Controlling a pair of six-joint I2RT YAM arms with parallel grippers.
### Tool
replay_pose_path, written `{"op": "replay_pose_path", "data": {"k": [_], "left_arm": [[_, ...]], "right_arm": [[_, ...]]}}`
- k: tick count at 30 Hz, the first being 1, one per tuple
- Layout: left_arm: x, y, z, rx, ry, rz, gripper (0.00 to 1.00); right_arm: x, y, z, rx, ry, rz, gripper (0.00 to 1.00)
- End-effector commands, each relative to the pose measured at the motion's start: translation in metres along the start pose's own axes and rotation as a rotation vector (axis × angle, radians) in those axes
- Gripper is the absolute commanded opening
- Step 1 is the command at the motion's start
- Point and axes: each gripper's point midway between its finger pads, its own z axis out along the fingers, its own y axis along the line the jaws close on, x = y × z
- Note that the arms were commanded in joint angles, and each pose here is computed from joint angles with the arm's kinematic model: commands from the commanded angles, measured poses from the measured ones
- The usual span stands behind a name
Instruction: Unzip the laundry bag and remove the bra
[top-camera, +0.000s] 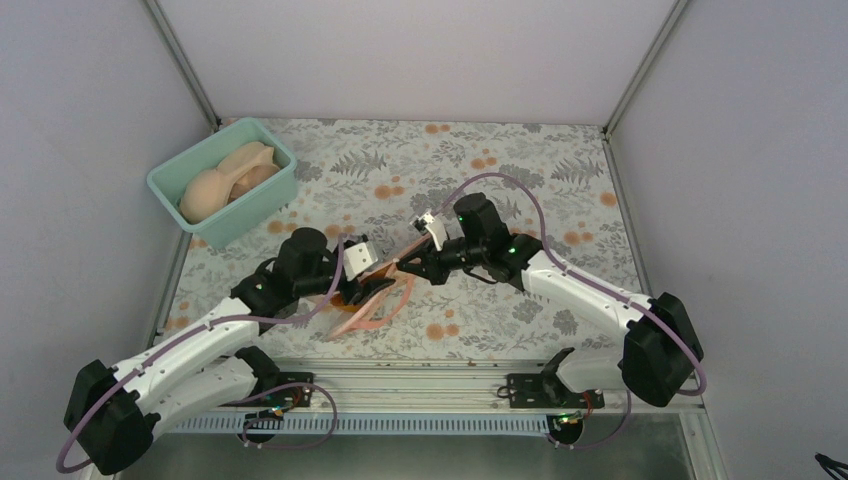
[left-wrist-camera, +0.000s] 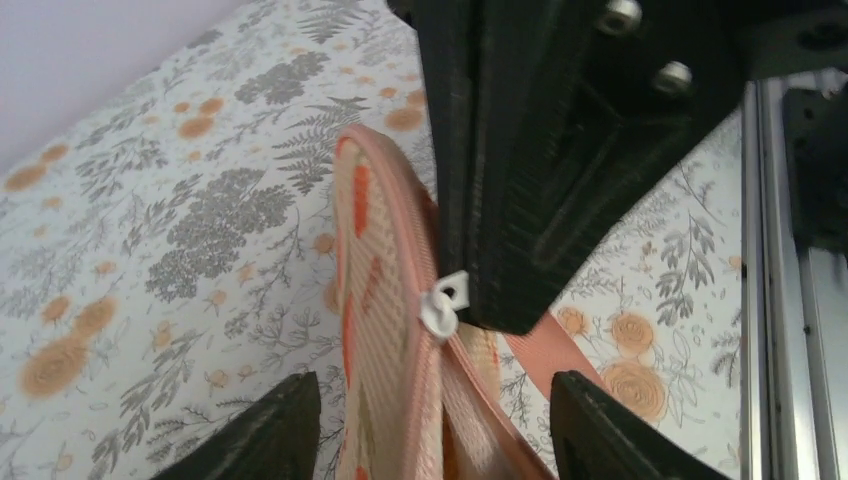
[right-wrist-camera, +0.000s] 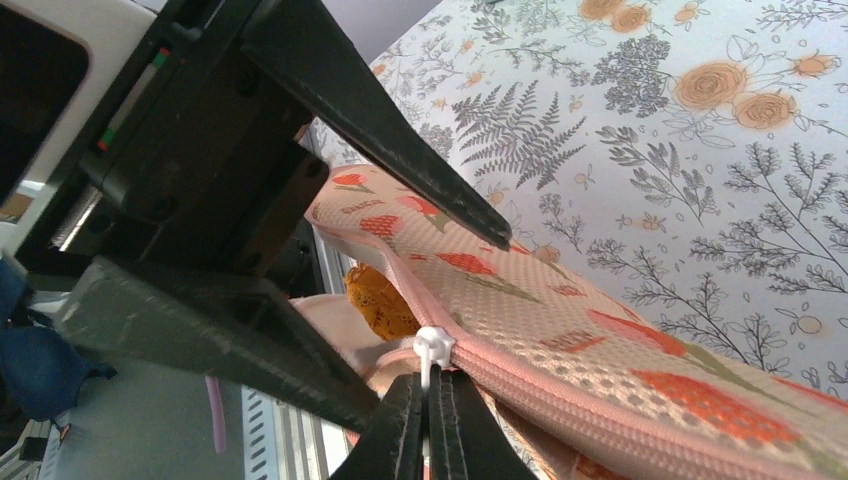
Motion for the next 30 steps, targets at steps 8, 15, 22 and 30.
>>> {"op": "replay_pose_path", "data": {"k": [8, 15, 22, 30], "left_arm": [[-0.005, 0.003, 0.004, -0.043, -0.032, 0.082, 0.15], [0.009, 0.004, -0.002, -0.076, 0.000, 0.245, 0.02], [0.011, 0.001, -0.007, -0.078, -0.003, 0.352, 0.02], [0.005, 0.006, -0.013, -0.106, -0.035, 0.280, 0.02]], "right_arm": [[-0.022, 0.021, -0.004, -0.051, -0.056, -0.072, 0.04], [-0.012, -0.009, -0.013, 0.056, -0.039, 0.003, 0.04], [-0.001, -0.036, -0.042, 0.140, -0.064, 0.080, 0.04], [0.025, -0.078, -0.073, 0.235, -0.089, 0.224, 0.04]]}}
